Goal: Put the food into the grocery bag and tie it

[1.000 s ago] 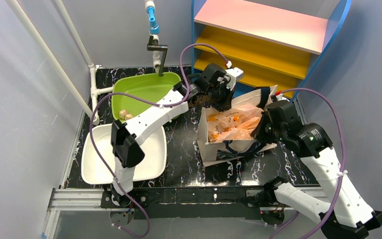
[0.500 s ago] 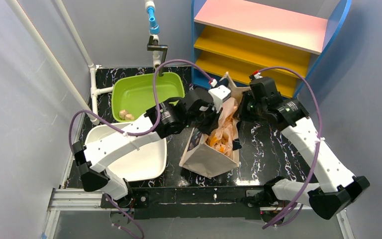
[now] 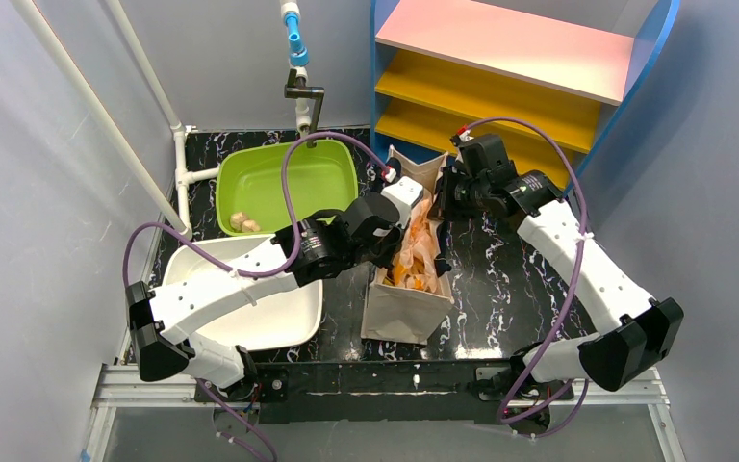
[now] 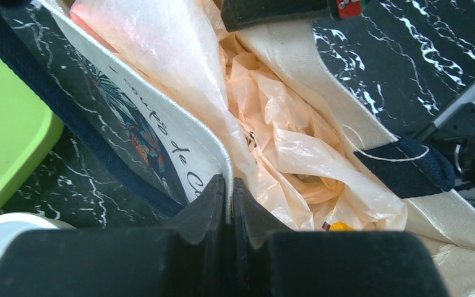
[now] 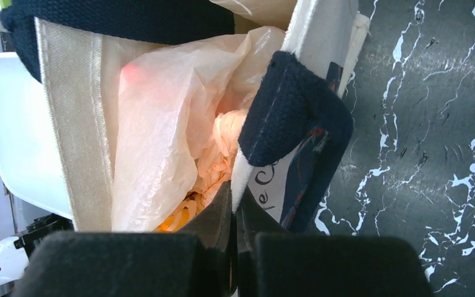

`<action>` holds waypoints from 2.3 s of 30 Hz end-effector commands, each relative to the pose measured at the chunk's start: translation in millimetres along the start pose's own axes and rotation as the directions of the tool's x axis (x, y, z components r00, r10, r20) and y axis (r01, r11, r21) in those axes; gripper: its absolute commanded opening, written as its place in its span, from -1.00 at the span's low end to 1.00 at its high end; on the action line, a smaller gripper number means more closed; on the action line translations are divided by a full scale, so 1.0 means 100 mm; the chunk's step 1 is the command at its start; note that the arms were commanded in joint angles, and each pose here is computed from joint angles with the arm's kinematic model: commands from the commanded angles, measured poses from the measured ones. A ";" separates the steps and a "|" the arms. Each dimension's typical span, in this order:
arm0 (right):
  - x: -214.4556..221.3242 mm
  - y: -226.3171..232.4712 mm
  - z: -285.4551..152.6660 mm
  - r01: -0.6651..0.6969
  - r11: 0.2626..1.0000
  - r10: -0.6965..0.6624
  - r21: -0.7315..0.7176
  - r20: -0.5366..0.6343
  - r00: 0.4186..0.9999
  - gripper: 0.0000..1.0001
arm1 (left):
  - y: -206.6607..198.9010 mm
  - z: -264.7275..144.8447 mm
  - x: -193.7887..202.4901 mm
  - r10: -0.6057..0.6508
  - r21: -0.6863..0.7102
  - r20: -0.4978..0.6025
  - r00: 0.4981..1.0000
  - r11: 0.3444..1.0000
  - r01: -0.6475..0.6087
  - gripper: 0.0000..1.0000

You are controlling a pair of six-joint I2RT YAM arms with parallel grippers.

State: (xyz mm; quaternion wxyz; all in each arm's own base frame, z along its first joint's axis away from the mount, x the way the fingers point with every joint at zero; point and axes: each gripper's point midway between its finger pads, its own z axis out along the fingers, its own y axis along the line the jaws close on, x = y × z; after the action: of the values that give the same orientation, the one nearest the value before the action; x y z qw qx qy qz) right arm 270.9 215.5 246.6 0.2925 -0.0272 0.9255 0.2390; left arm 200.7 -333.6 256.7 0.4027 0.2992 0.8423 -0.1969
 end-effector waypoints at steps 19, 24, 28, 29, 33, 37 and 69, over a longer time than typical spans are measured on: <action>-0.59 0.61 -0.18 0.199 0.940 -0.149 -0.277 0.191 0.970 0.28 | 0.31 -0.35 -0.30 0.011 -0.148 0.155 0.988 0.989 0.012 0.07; -0.63 0.66 -0.37 0.228 0.933 -0.173 -0.278 0.210 0.962 0.57 | 0.46 -0.54 -0.34 0.041 -0.199 0.167 0.985 0.980 -0.007 0.59; -0.65 0.63 -0.57 0.239 0.937 -0.175 -0.255 0.252 0.952 0.59 | 0.60 -0.69 -0.37 0.086 -0.257 0.177 0.981 0.966 -0.039 0.79; -0.64 0.62 -0.62 0.240 0.939 -0.173 -0.247 0.262 0.949 0.59 | 0.65 -0.72 -0.37 0.099 -0.280 0.176 0.979 0.959 -0.047 0.86; -0.58 0.50 -0.82 0.208 0.957 -0.143 -0.202 0.295 0.945 0.60 | 0.96 -0.84 -0.30 0.107 -0.378 0.160 0.981 0.925 -0.040 0.97; -0.44 0.37 -1.03 0.177 0.968 -0.113 -0.178 0.321 0.940 0.60 | 1.52 -0.86 -0.12 -0.024 -0.468 0.189 0.982 0.877 0.112 0.96; 0.85 -0.57 -1.56 -0.054 0.997 0.068 -0.052 0.315 0.947 0.60 | 3.81 0.13 1.87 -0.186 -0.704 0.282 0.941 0.626 0.335 0.97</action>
State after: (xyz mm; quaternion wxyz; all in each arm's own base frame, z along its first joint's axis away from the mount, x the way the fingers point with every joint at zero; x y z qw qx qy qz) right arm 135.3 109.9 297.8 0.4387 0.0169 0.8528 0.2829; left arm 360.4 -11.5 85.8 0.5429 -0.0467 0.8362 0.0619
